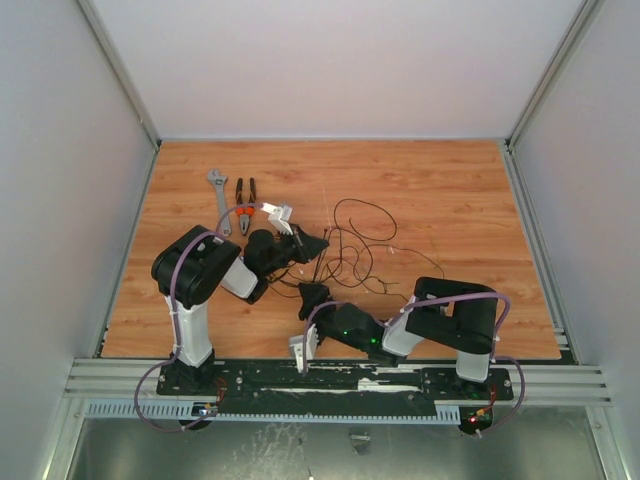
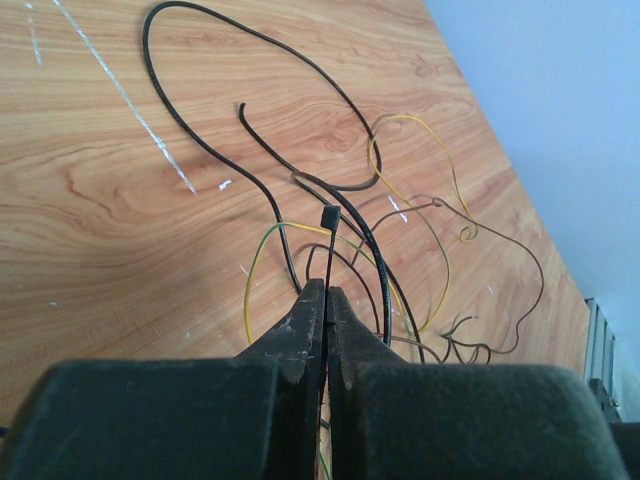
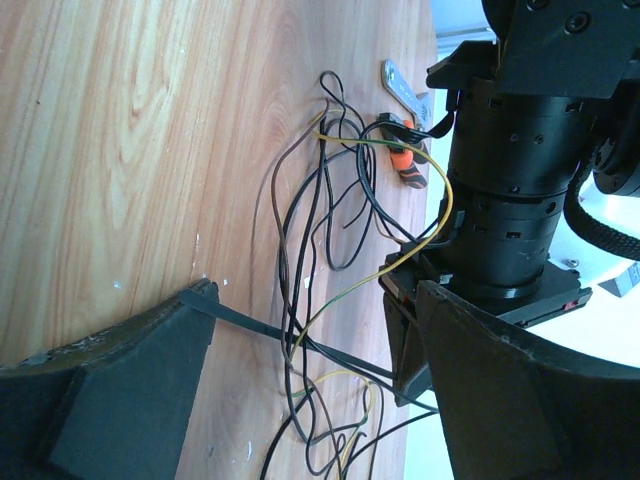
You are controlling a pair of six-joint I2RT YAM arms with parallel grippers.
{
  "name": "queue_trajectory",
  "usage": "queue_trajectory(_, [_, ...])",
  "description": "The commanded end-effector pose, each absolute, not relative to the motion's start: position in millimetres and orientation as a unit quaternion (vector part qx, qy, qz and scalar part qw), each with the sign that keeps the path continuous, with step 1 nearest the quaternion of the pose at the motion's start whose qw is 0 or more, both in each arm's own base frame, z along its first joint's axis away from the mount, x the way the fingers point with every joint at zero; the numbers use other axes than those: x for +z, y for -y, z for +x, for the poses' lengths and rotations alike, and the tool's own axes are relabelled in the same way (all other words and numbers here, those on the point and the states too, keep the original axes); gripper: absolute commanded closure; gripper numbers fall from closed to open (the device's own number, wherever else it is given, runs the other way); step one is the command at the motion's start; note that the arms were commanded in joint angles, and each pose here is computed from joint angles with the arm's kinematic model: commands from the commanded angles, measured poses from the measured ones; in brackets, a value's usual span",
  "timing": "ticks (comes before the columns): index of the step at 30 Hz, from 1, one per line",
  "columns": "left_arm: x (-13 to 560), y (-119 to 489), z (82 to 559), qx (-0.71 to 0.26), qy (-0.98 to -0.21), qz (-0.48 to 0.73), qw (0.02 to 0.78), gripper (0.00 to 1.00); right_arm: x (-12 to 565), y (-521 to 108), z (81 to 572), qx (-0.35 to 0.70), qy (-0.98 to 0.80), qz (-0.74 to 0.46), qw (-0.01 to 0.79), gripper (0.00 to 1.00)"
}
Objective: Zip-tie the wires
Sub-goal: Tie the cable at the center of the board.
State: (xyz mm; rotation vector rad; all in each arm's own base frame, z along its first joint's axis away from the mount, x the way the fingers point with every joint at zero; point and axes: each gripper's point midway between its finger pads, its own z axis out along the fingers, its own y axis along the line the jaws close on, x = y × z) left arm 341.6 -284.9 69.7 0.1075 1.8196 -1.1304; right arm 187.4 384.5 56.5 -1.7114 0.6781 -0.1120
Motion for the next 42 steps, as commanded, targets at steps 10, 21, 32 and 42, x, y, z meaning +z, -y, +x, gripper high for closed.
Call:
queue_trajectory(10, [81, 286, 348, -0.463, -0.734, 0.049, 0.495, 1.0, 31, -375, 189, -0.007, -0.334, -0.754, 0.565, 0.64])
queue_trajectory(21, [84, 287, 346, -0.465, -0.73, 0.057, 0.498, 1.0, 49, -385, 190, 0.085, -0.389, -0.73, 0.555, 1.0])
queue_trajectory(32, [93, 289, 339, -0.473, -0.716, 0.085, 0.506, 1.0, 70, -381, 195, 0.239, -0.48, -0.694, 0.481, 1.0])
queue_trajectory(42, [97, 290, 337, -0.477, -0.712, 0.089, 0.508, 1.0, 75, -379, 195, 0.294, -0.5, -0.667, 0.468, 1.0])
